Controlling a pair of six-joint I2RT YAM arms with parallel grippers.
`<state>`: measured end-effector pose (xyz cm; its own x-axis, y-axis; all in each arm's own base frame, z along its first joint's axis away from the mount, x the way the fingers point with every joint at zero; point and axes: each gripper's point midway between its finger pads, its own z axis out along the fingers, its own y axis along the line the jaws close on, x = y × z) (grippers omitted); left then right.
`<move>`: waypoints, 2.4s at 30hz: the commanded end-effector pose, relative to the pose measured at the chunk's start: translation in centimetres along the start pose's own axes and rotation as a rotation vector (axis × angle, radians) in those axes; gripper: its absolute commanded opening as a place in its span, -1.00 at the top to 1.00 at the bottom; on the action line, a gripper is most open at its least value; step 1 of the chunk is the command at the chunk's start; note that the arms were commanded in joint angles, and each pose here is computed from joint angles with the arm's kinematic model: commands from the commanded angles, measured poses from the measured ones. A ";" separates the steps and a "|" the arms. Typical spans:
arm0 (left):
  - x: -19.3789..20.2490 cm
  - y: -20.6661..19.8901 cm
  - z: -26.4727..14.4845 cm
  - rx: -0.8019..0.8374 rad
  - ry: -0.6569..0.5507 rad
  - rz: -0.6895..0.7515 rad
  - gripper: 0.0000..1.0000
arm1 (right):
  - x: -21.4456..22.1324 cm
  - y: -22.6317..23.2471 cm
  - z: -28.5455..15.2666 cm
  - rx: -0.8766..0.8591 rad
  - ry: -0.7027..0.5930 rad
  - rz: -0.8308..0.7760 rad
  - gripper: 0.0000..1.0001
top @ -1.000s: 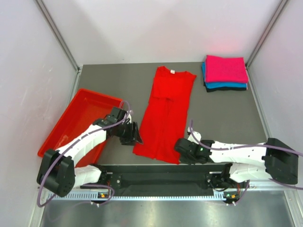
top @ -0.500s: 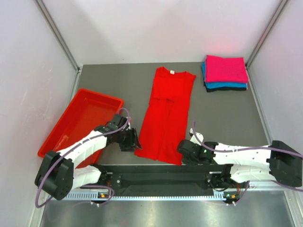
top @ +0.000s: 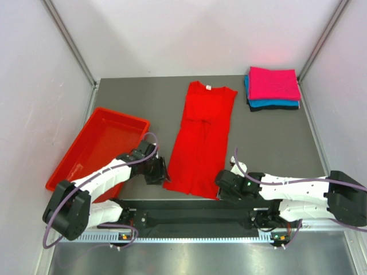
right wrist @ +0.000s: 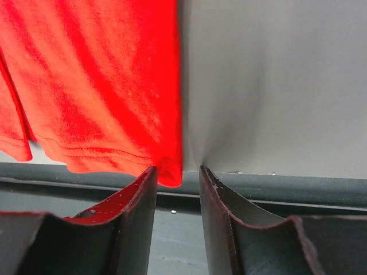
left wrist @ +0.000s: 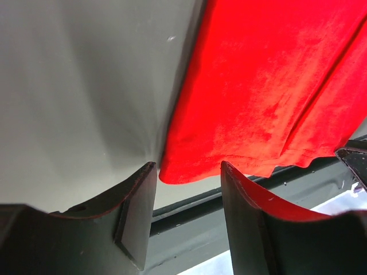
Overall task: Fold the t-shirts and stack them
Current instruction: Fold the tshirt
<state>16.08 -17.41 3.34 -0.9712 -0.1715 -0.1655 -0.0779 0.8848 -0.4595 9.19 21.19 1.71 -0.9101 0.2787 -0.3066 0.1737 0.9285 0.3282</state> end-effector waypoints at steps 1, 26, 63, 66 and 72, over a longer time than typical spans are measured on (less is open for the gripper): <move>0.1 0.2 0.7 -0.007 -0.007 -0.006 -0.06 | 0.6 -0.3 -0.1 0.004 0.006 0.019 0.28; 2.1 -2.5 -0.9 0.046 0.014 0.017 1.00 | 1.5 0.5 -1.6 -0.037 -0.022 -0.030 1.00; -17.3 -10.8 0.0 0.127 -0.115 0.119 1.00 | -19.2 3.5 -1.9 0.084 -0.331 -0.190 1.00; -21.1 -12.3 0.0 0.164 -0.167 0.143 1.00 | -22.6 2.7 -0.6 0.136 -0.340 -0.177 1.00; -26.1 -11.9 2.1 0.190 -0.190 0.115 1.00 | -28.4 2.3 0.6 0.171 -0.356 -0.168 1.00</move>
<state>40.10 -24.41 10.70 -0.9246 -0.1660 -0.3430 0.0535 0.8346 -0.5482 31.68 16.13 8.59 -0.7860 0.1757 -0.5927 0.1452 0.9844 0.0992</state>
